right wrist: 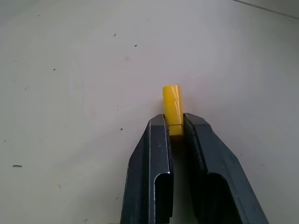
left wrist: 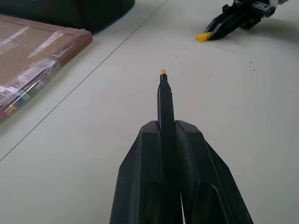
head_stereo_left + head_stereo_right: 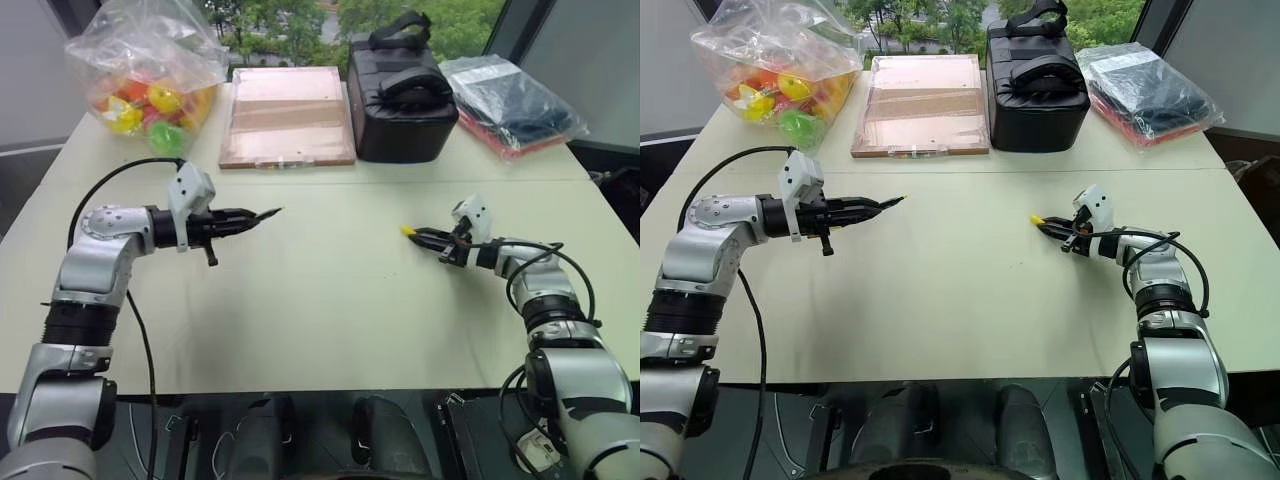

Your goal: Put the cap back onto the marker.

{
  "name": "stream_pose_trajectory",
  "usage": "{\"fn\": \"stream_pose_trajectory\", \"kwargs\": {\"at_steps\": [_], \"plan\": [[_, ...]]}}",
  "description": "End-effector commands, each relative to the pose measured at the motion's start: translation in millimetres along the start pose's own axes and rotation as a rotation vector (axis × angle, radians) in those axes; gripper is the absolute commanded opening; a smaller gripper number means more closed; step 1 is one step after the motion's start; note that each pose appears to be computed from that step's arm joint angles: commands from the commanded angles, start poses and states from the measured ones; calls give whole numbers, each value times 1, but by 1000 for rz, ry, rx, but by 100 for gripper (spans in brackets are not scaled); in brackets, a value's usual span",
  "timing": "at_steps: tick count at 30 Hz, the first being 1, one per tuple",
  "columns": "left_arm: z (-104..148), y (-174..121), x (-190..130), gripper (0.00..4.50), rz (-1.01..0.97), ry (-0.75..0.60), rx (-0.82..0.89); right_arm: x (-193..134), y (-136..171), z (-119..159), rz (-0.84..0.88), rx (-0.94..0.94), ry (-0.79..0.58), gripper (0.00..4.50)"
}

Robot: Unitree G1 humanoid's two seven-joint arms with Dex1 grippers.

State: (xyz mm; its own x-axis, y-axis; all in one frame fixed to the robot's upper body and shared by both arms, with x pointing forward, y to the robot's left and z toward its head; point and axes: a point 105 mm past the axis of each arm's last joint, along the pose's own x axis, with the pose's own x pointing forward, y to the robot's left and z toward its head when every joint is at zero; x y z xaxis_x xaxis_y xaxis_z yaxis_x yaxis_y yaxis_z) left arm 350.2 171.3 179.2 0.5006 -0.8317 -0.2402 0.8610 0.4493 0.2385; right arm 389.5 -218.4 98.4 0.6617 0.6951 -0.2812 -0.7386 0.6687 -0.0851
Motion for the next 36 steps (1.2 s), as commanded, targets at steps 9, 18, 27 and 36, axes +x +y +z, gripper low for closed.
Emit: {"fn": "stream_pose_trajectory", "kwargs": {"at_steps": [9,18,27,36], "plan": [[53,4,8,0,-222,10,289,-24,20,122,275,-440,21,8],[64,-3,44,0,-366,-30,358,-15,55,137,394,-478,-18,8],[66,-10,68,0,-399,-81,348,-10,75,136,418,-464,-54,8],[68,-14,77,0,-409,-113,337,-6,83,135,422,-443,-78,8]]}}
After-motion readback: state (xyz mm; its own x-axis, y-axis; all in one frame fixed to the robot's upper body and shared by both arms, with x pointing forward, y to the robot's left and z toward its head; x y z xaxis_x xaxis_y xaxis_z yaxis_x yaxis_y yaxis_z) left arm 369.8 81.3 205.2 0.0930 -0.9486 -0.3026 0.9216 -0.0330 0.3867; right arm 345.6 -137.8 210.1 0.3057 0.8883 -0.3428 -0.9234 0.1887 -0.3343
